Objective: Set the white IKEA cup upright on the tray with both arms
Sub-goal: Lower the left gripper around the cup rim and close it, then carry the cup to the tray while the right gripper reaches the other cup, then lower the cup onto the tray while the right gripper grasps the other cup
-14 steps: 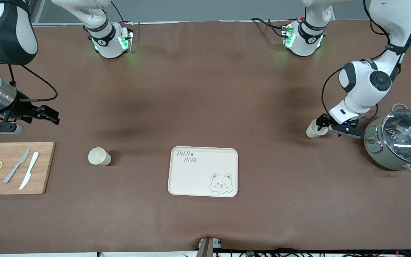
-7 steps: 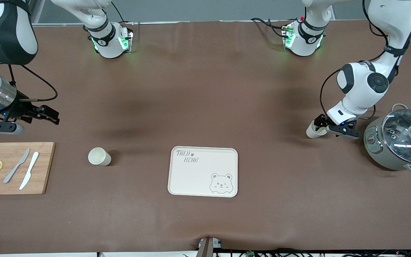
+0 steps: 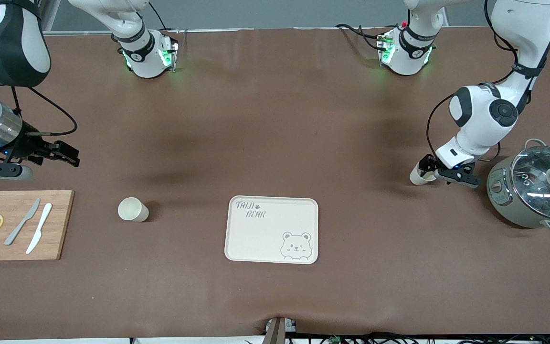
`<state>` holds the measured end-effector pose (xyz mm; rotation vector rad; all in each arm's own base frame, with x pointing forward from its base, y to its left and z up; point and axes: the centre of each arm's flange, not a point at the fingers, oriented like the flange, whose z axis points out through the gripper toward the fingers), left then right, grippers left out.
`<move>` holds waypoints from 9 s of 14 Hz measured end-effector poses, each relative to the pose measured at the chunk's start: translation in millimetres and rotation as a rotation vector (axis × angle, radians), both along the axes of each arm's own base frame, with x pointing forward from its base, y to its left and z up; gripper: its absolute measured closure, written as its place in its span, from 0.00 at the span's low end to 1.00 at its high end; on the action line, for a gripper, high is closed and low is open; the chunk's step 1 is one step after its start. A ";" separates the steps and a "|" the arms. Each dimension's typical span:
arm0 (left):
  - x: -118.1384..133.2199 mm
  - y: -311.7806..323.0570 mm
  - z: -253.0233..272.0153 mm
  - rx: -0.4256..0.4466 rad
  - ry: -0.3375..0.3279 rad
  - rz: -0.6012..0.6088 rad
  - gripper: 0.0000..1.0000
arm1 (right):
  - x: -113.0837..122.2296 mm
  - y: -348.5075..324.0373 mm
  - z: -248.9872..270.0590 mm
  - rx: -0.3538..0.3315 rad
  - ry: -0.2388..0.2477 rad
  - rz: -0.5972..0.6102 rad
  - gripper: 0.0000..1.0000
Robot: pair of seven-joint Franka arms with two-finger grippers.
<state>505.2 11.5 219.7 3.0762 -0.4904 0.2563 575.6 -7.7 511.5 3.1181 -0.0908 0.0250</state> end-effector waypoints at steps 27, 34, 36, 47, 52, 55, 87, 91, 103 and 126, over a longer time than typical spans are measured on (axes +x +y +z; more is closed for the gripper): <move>113.8 -229.2 117.7 -0.153 0.106 0.180 0.96 | 29.7 -3.4 -117.4 0.009 -0.009 0.004 0.00; 133.3 -325.3 105.6 -0.097 0.139 0.233 0.96 | 45.3 -4.1 -162.9 0.016 -0.067 0.005 0.00; 138.4 -344.0 106.5 -0.101 0.133 0.253 0.96 | 50.0 -4.2 -180.2 0.019 -0.079 0.005 0.00; 132.6 -428.5 82.9 -0.069 0.036 0.334 0.96 | 58.2 -3.8 -230.1 0.027 -0.093 0.005 0.00; 122.1 -465.6 35.3 -0.077 0.014 0.360 0.96 | 58.5 -3.5 -253.0 0.030 -0.089 0.005 0.00; 111.9 -489.0 2.8 -0.085 0.000 0.353 0.96 | 56.9 -3.3 -262.0 0.032 -0.077 0.005 0.00; 127.3 -443.0 25.0 -0.076 0.091 0.288 0.96 | 42.3 5.8 -297.5 0.039 -0.067 0.017 0.58; 129.7 -445.1 27.9 -0.104 0.065 0.286 0.96 | 42.3 6.1 -297.5 0.039 -0.067 0.017 0.80; 124.9 -444.7 11.1 -0.138 0.033 0.281 0.96 | 43.4 8.8 -295.0 0.041 -0.072 0.021 0.96; 123.6 -446.3 4.0 -0.155 0.019 0.277 0.96 | 53.4 4.7 -180.1 0.023 0.043 0.017 0.96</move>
